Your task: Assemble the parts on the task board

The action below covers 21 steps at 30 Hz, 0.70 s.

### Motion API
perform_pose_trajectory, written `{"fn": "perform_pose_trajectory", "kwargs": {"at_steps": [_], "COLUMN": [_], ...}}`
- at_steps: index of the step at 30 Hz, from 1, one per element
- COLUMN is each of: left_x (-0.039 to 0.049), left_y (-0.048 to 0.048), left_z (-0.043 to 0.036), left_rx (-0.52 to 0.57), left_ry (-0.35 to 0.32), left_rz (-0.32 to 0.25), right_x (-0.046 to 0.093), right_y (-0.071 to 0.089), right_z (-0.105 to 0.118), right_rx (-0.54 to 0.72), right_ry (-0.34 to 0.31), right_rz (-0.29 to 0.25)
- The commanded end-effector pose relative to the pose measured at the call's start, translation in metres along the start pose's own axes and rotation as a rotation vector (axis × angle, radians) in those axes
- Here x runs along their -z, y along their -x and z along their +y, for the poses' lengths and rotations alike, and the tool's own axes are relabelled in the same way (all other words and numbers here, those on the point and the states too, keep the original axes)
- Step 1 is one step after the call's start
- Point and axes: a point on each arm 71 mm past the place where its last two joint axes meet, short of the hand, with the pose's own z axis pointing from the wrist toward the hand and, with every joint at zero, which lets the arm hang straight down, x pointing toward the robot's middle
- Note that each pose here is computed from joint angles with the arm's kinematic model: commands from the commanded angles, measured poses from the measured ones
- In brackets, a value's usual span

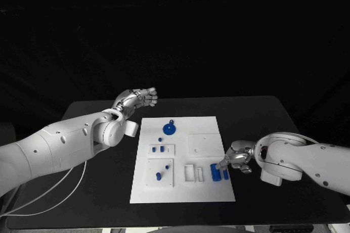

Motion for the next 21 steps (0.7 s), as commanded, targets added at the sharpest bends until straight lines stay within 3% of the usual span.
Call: {"fn": "perform_pose_trajectory", "kwargs": {"at_steps": [1,14,21], "left_x": [0.0001,0.0018,0.0025], "left_y": [-0.0032,-0.0037,-0.0040], "left_z": [-0.0008,-0.0002,-0.0002], "left_rx": [0.010,0.014,0.020], "left_ry": [-0.009,-0.007,-0.006], "left_rz": [0.012,0.020,0.032], "right_x": [-0.005,-0.020,-0.026], "right_y": [-0.005,-0.019,-0.019], "right_z": [0.001,0.004,0.005], "right_rx": [0.013,0.072,0.107], "right_ry": [-0.025,-0.053,-0.063], "right_rz": [-0.013,0.011,-0.020]}}
